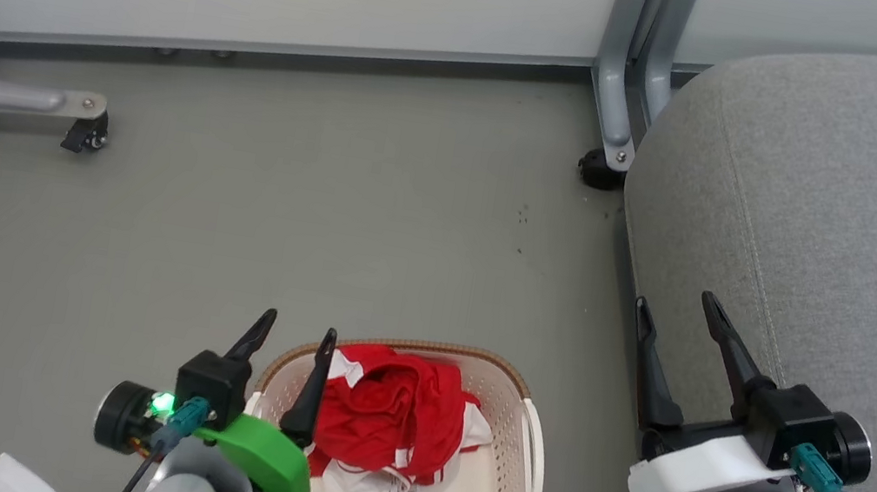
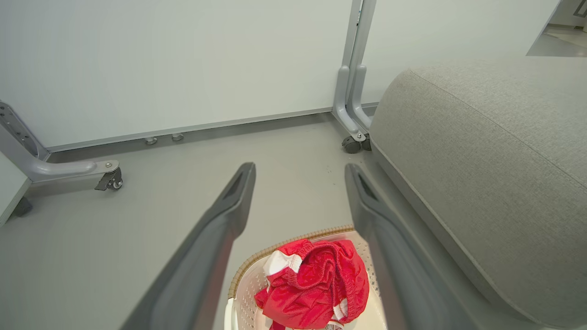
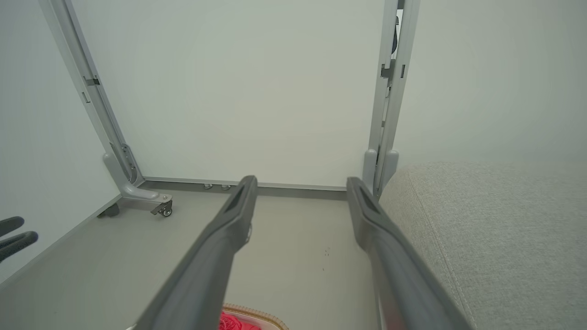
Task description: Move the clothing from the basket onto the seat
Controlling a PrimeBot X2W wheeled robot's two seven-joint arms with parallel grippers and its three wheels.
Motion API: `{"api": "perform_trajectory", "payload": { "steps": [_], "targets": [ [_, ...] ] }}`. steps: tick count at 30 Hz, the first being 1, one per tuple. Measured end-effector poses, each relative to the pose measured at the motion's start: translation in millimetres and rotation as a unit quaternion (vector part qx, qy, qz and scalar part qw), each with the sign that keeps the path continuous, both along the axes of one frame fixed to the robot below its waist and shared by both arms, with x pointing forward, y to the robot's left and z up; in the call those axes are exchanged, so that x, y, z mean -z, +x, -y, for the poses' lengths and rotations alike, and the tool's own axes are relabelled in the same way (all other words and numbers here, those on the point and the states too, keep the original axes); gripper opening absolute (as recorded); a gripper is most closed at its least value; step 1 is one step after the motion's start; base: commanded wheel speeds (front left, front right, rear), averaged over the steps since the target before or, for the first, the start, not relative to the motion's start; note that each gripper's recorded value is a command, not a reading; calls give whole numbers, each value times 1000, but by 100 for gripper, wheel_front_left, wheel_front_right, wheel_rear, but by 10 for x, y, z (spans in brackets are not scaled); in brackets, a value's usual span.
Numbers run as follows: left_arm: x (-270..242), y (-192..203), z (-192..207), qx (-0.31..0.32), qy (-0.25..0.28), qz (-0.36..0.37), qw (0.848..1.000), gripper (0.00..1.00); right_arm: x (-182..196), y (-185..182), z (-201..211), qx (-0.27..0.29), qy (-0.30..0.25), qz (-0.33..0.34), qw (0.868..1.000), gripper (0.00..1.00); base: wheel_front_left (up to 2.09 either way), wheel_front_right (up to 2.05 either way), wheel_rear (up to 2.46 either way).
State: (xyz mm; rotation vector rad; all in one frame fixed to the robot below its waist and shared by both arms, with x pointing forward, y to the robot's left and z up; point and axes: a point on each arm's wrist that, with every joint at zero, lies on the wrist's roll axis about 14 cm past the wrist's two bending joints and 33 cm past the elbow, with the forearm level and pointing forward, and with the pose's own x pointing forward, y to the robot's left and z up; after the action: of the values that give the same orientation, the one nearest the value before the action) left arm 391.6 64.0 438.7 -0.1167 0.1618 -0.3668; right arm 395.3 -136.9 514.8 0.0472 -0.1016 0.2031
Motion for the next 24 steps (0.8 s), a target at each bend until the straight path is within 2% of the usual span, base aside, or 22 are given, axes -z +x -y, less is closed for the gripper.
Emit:
{"api": "perform_trajectory", "payload": {
  "steps": [5,12,24],
  "targets": [
    [276,120,311,50,13,-41,998,100,-15,191,-3,-1,1,6,1000,100,0,0,0],
    [791,294,541,99,51,-107,988,100,28,494,-31,-8,4,10,1000,100,0,0,0],
    [1892,476,522,131,129,-242,953,100,502,911,-28,-12,1,-24,1000,100,0,0,0]
  ]
}}
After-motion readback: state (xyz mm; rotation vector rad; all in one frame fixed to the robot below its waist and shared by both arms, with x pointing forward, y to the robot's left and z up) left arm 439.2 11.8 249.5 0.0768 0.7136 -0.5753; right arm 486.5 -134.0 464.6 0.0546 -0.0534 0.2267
